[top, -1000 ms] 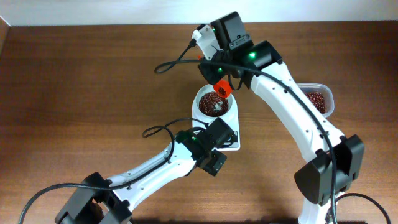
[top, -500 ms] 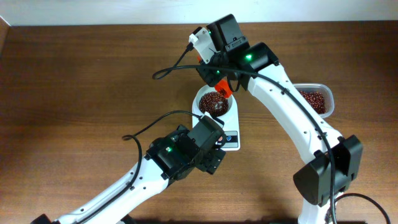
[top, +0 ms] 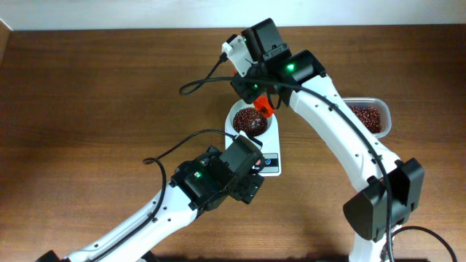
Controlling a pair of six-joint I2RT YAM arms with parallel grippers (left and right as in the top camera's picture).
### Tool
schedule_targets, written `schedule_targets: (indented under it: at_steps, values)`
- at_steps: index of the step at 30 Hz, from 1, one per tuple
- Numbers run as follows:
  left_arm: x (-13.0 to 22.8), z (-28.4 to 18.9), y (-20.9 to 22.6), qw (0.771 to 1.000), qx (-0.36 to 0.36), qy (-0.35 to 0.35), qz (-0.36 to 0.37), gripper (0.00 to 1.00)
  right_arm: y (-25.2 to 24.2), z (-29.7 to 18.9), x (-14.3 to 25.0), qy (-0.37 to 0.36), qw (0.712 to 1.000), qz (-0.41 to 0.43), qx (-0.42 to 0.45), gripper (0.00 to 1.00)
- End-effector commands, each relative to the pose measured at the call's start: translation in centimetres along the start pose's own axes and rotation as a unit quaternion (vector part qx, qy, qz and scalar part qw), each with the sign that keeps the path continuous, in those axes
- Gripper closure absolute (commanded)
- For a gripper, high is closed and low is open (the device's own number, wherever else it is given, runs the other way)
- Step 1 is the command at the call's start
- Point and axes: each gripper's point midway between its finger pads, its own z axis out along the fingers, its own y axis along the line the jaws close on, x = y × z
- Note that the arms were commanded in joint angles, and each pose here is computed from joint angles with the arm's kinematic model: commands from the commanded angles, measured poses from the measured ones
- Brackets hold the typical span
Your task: Scoop item into bowl and weigh 50g on scale
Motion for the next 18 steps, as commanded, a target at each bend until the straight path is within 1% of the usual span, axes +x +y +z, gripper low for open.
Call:
schedule_targets:
  at_steps: [1, 2, 4, 7, 8, 9, 10, 11, 12, 13, 14, 15, 17, 18]
  values:
    - [-0.8, -0.8, 0.1, 1.000, -0.002, -0.017, 0.005, 0.01, 0.6, -0.4, -0.9, 0.003, 0.998, -0.029, 0.053, 0.96]
    - [-0.8, -0.8, 0.1, 1.000, -0.002, -0.017, 0.005, 0.01, 0.9, -0.4, -1.0, 0.007, 0.997, -0.037, 0.068, 0.96]
    - [-0.8, -0.8, 0.1, 1.000, -0.002, -0.017, 0.005, 0.01, 1.9, -0.3, -1.1, 0.006, 0.997, -0.045, 0.065, 0.96]
    - [-0.8, -0.8, 0.1, 1.000, -0.002, -0.017, 0.005, 0.01, 1.7, -0.4, -1.6, -0.001, 0.996, -0.046, 0.073, 0.96]
    - [-0.8, -0.8, 0.1, 1.000, -0.002, -0.017, 0.005, 0.01, 1.1, -0.4, -1.6, 0.000, 0.995, -0.044, 0.088, 0.96]
    - [-0.8, -0.8, 0.1, 1.000, -0.002, -0.017, 0.005, 0.01, 0.9, -0.5, -1.9, -0.007, 0.995, -0.028, 0.096, 0.96]
    - [-0.8, -0.8, 0.1, 1.000, -0.002, -0.017, 0.005, 0.01, 1.7, -0.4, -2.0, -0.010, 0.996, -0.042, 0.079, 0.96]
    - [-0.8, -0.8, 0.1, 1.000, -0.002, -0.017, 0.005, 0.01, 1.5, -0.5, -2.0, -0.005, 0.994, -0.059, 0.091, 0.96]
    - [-0.8, -0.8, 0.1, 1.000, -0.002, -0.017, 0.005, 0.01, 0.7, -0.6, -2.1, -0.008, 0.993, -0.036, 0.116, 0.96]
    - [-0.8, -0.8, 0.1, 1.000, -0.002, -0.017, 0.005, 0.01, 1.4, -0.5, -2.2, -0.012, 0.994, -0.042, 0.097, 0.96]
    - [-0.8, -0.8, 0.1, 1.000, -0.002, -0.017, 0.005, 0.01, 0.7, -0.6, -2.2, -0.009, 0.992, -0.040, 0.118, 0.96]
    - [-0.8, -0.8, 0.1, 1.000, -0.002, -0.017, 0.005, 0.01, 0.5, -0.7, -2.4, -0.015, 0.992, -0.021, 0.120, 0.96]
    - [-0.8, -0.8, 0.1, 1.000, -0.002, -0.017, 0.005, 0.01, 0.6, -0.6, -2.4, -0.017, 0.993, -0.012, 0.114, 0.96]
    - [-0.8, -0.8, 0.1, 1.000, -0.002, -0.017, 0.005, 0.01, -0.2, -0.7, -2.1, -0.019, 0.992, 0.032, 0.118, 0.96]
